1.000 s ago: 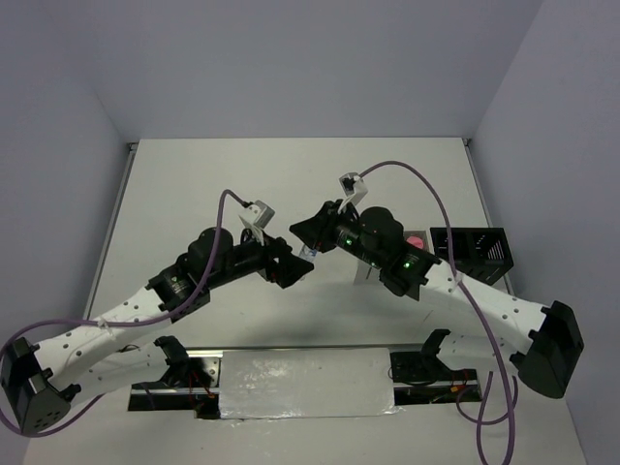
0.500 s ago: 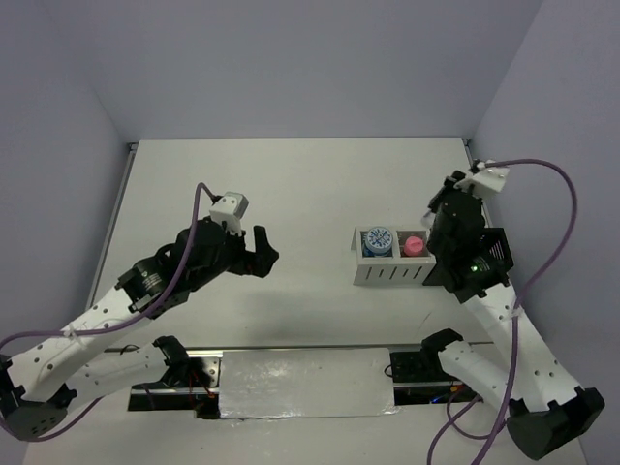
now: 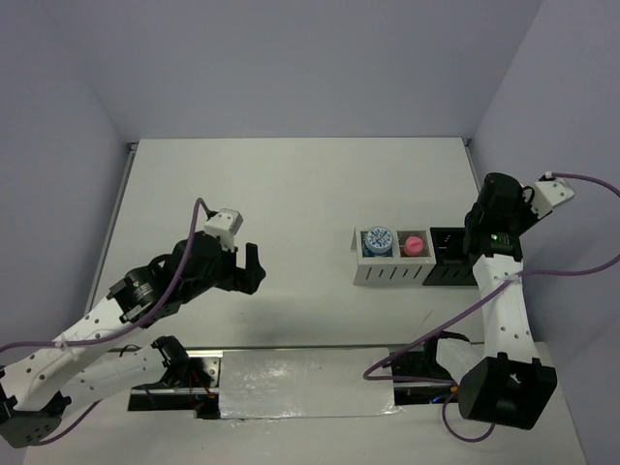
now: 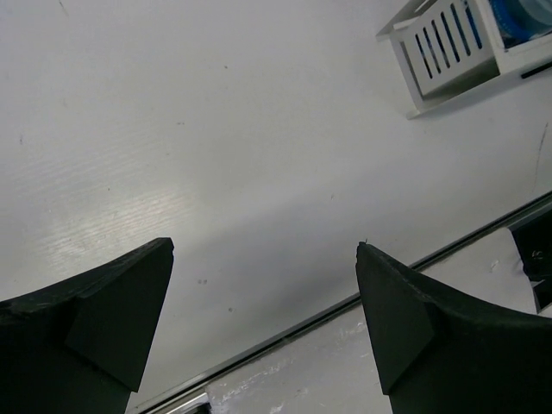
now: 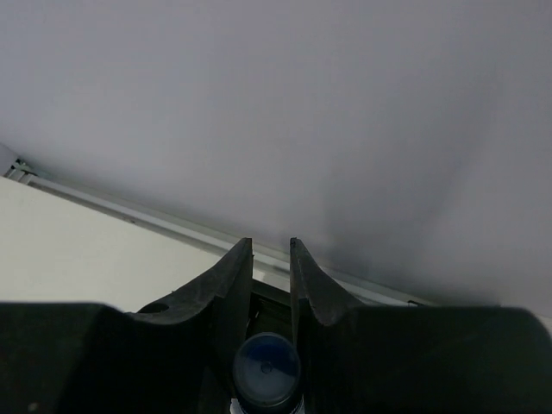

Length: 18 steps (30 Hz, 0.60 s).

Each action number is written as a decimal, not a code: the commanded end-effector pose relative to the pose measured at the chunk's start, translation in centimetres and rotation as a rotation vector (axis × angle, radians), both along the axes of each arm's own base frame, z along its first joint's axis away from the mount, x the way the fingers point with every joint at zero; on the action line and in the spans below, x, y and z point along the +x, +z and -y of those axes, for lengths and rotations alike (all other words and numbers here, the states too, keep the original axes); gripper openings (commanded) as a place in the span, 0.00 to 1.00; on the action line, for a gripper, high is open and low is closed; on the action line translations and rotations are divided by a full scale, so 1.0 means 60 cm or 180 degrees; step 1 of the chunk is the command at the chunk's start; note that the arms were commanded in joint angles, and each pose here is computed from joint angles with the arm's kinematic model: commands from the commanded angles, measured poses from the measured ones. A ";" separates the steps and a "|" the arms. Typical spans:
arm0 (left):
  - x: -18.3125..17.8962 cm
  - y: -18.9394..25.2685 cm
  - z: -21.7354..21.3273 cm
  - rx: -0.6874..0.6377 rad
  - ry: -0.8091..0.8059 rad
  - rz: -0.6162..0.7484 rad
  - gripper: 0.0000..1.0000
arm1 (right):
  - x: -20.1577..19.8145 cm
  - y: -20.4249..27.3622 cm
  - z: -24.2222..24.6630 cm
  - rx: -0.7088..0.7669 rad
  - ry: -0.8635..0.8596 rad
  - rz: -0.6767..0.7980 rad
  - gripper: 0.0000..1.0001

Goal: Sort the stationery into containers
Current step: Place the stationery in the storage box.

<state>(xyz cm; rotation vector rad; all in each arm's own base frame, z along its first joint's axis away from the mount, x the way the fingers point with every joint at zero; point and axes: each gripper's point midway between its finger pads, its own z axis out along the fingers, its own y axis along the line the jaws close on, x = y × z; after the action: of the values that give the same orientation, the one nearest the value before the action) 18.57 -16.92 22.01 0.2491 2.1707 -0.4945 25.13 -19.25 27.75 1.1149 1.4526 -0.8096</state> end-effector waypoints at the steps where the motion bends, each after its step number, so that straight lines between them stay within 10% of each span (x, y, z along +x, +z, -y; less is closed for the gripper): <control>1: -0.005 -0.007 0.016 0.0040 -0.0198 -0.0042 0.99 | 0.006 0.007 0.010 -0.0029 -0.0126 0.0266 0.00; 18: -0.030 0.009 0.028 -0.0097 -0.0408 0.0053 0.99 | 0.041 -0.099 0.021 0.0084 -0.0253 0.0010 0.12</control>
<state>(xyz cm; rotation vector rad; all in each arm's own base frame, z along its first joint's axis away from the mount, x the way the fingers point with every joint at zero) 16.68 -18.33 21.89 0.3714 2.1713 -0.5769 27.07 -20.08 21.73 1.1564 1.4938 -0.8545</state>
